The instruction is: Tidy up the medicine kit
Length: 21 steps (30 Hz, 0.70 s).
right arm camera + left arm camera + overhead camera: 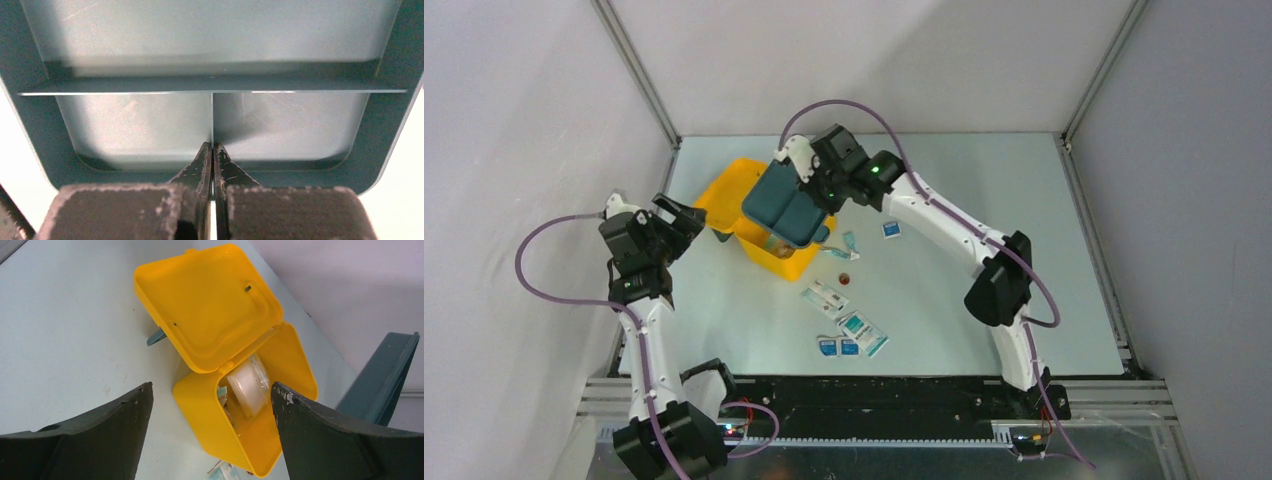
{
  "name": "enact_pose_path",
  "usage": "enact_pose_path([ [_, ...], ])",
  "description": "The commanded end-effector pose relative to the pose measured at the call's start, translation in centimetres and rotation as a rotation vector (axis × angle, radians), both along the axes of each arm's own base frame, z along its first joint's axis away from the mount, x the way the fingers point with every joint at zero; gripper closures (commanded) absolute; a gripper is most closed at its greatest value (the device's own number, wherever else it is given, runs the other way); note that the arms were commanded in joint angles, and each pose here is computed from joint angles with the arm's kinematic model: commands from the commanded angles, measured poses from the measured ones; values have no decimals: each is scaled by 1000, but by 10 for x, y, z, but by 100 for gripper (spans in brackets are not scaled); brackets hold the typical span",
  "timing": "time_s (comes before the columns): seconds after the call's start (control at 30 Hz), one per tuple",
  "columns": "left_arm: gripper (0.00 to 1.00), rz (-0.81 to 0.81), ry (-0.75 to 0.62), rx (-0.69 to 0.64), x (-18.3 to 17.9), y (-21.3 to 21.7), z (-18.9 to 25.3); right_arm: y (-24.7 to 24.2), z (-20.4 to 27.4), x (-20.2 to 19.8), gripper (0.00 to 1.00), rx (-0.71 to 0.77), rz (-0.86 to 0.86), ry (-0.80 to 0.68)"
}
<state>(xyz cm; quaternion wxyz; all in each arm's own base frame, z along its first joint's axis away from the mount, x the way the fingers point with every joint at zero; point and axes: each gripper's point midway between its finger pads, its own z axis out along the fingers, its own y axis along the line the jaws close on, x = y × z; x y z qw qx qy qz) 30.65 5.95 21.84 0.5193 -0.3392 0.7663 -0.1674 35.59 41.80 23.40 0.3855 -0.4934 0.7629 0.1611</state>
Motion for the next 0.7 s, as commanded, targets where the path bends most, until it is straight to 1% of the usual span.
enact_pose_path([
  [0.0,8,-5,-31,18,2,4,6,18,27,22,100,16,-71,-163],
  [0.17,9,-16,-38,10,2,2,5,31,9,29,100,27,-95,-127],
  [0.4,9,-23,-37,4,2,0,3,47,-21,29,100,30,-93,-54],
  [0.67,9,-23,-31,-2,3,1,-2,55,-32,22,100,58,-84,27],
])
